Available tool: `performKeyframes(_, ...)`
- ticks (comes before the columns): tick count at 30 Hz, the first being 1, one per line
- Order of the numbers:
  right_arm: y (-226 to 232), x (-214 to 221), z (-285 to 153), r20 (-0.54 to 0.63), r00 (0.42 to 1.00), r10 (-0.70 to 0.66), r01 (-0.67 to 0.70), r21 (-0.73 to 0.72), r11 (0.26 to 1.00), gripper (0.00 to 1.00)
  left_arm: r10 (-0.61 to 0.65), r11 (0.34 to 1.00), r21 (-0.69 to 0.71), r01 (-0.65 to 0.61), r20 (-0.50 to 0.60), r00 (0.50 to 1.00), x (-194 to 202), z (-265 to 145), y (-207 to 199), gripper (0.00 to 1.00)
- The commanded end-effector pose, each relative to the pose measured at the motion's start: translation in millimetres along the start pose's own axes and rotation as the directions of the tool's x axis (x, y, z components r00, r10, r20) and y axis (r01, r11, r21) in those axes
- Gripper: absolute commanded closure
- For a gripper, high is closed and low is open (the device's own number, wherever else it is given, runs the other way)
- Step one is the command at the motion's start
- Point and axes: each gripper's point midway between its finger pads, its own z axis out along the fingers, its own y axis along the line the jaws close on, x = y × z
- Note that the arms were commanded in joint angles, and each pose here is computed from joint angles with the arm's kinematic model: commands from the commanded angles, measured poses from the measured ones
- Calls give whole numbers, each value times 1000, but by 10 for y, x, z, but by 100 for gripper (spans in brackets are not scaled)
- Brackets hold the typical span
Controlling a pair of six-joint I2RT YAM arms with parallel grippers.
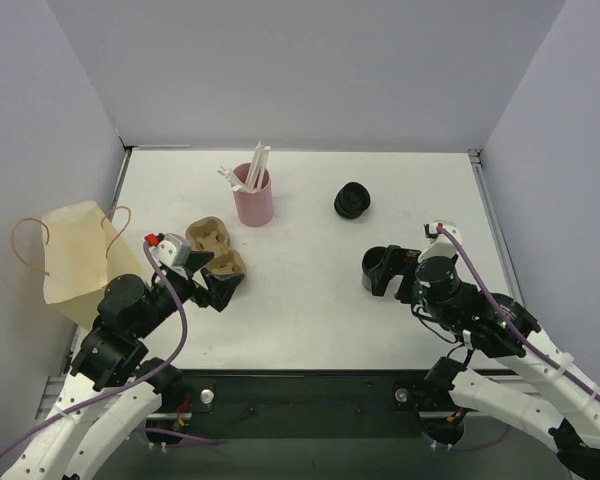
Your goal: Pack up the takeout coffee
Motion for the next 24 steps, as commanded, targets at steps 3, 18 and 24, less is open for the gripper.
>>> performKeyframes(3, -6, -72, 76, 27, 1000, -10, 9, 43, 999, 0, 21, 999, -25, -20, 46, 999, -147, -33, 29, 3)
performKeyframes(18, -644, -427, 595, -119, 992, 34, 2, 289, 957, 51, 26, 999, -46, -25, 36, 999, -120, -21, 74, 3)
performKeyframes(24, -746, -183, 893, -272, 960, 70, 7, 273, 962, 62, 28, 999, -48, -26, 44, 999, -128, -26, 76, 3)
